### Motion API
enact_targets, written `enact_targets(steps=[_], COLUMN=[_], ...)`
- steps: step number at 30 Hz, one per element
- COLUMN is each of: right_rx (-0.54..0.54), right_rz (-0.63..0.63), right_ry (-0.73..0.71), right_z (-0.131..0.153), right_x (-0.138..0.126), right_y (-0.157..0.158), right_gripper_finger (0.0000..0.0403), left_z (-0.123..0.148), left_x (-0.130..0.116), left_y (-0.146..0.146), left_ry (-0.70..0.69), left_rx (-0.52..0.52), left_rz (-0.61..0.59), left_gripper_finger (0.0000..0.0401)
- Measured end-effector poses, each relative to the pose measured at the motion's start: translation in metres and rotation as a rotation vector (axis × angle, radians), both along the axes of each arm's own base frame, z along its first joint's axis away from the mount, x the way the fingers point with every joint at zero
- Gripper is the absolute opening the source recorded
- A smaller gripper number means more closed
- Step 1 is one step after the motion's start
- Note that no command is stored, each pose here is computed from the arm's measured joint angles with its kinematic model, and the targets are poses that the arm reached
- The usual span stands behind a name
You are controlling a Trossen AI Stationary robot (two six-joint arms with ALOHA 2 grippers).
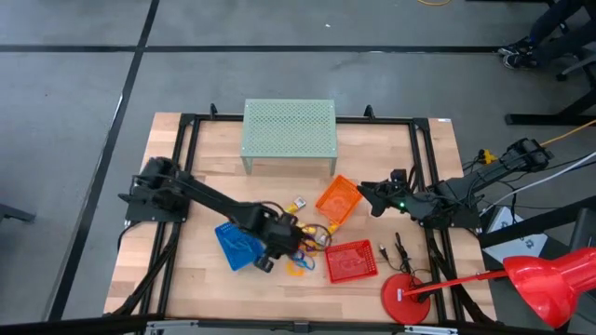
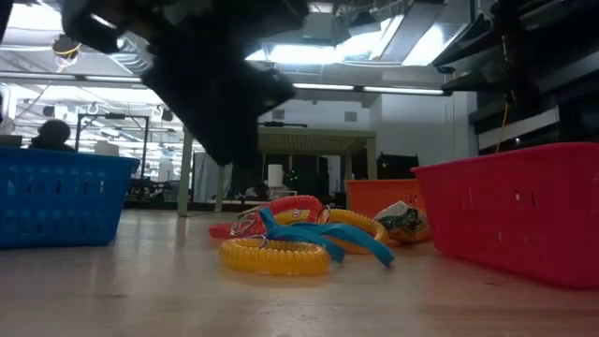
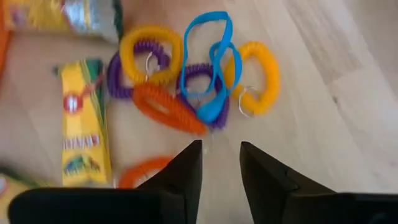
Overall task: Pick & Place Office Desk Supplies
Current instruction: Put the blue rubberband into the blue bin
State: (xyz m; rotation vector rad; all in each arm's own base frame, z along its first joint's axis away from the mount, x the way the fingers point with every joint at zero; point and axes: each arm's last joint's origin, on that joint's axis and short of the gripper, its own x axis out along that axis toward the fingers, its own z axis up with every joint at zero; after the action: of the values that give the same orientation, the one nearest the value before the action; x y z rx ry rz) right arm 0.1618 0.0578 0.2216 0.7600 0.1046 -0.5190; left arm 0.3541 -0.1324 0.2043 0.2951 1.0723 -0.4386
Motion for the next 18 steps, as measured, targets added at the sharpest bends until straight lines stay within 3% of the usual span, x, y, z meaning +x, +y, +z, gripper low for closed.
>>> enact_targets(steps=[6,18], right_rx=[-0.011,-0.017], right_rz=[0.051,0.072], right_ry=[0.023,0.031], right_z=[-0.001,-0.001], right_x=[0.0,0.001], right_y=[0.001,0.002], right_gripper_finger=[0.0178,0.0178], left_z=[-0.002,-0.015], left_x=[0.019,0.02], left_y=[-0.008,-0.015], left_ry=[-0.016,0.024], left_rx=[0.022,0.056], left_rz=[-0.048,-0.105], left_gripper_finger=[0.0098,0.0098])
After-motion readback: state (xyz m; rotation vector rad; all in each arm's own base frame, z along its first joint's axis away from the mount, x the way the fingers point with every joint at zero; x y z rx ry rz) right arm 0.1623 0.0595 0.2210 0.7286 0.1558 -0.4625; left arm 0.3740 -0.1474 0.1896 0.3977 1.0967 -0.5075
